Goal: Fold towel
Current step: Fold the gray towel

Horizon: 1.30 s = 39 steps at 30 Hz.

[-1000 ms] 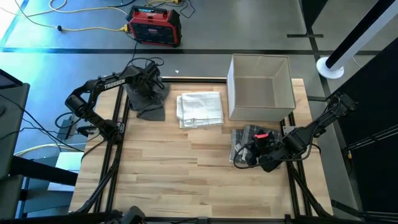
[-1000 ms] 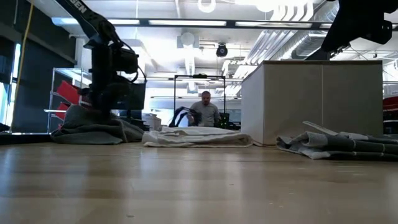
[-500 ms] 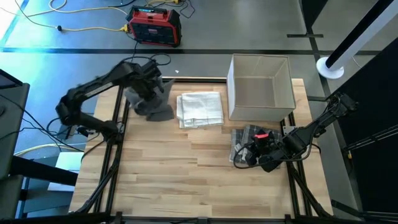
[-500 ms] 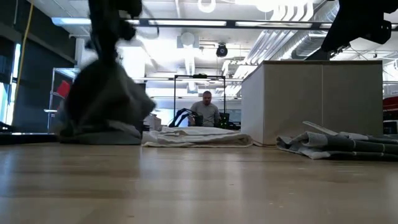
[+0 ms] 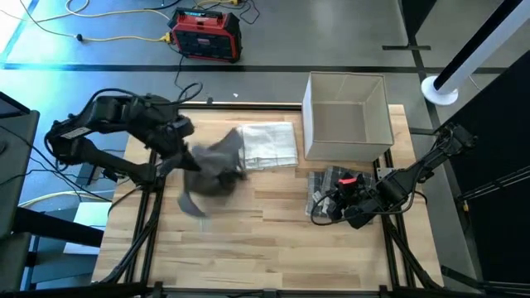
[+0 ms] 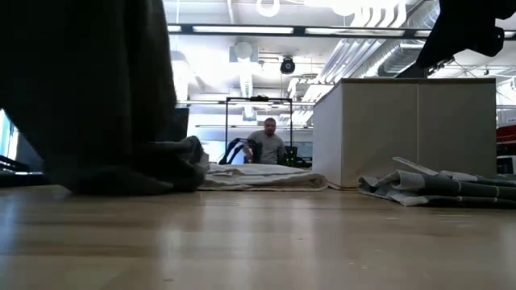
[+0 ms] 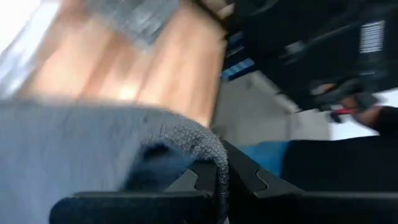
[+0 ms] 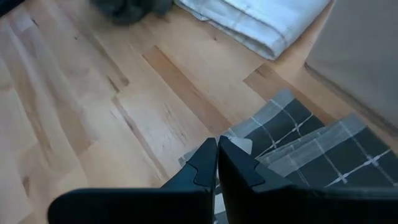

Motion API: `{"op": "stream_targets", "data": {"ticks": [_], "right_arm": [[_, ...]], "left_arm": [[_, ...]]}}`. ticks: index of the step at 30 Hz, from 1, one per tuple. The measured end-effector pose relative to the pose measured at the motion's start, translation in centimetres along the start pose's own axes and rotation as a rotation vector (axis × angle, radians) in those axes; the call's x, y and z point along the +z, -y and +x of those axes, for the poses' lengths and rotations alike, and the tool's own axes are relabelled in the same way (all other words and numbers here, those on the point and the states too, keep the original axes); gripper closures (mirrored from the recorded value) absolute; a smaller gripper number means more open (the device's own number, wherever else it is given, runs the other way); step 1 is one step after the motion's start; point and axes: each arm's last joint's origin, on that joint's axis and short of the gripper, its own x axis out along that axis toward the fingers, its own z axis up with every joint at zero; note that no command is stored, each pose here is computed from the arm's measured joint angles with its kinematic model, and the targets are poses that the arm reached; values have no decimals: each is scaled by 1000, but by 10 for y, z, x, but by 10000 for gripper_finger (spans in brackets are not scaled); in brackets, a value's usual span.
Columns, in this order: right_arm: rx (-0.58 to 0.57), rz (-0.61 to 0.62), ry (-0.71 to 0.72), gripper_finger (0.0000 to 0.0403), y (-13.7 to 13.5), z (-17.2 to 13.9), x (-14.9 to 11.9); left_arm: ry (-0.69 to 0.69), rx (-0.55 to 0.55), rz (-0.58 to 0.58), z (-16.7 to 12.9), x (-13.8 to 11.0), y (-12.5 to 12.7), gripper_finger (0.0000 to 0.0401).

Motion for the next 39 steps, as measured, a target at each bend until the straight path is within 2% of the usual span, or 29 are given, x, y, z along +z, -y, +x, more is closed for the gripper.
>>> {"op": "stream_targets", "data": {"ticks": [8, 9, 15, 16, 19, 21, 22, 27, 30, 35, 39], "right_arm": [[-7, 7, 3, 403, 1, 2, 3], [-7, 7, 2, 403, 1, 2, 3], [-6, 7, 1, 403, 1, 2, 3], [-5, 7, 1, 403, 1, 2, 3], [-4, 6, -2, 403, 1, 2, 3], [2, -3, -14, 403, 1, 2, 2], [6, -10, -21, 403, 0, 2, 2], [25, -51, -24, 403, -1, 2, 2], [40, -72, -12, 403, -3, 2, 3], [119, -155, 30, 396, -12, 1, 7], [231, -214, 69, 363, -25, 4, 14]], "left_arm": [[162, -359, 243, 91, 45, 35, 401], [158, -360, 249, 97, 47, 33, 401], [100, -219, 244, 116, 50, 9, 401], [85, -163, 237, 117, 49, 3, 401], [21, 140, 183, 118, 39, -20, 401], [-23, 273, 147, 124, 30, -37, 401], [-35, 304, 123, 128, 27, -45, 401], [-20, 433, -59, 154, 9, -83, 396], [-18, 477, -125, 173, -3, -109, 376], [28, 440, -120, 197, -12, -135, 316], [-35, 460, -69, 193, -17, -144, 261]]}}
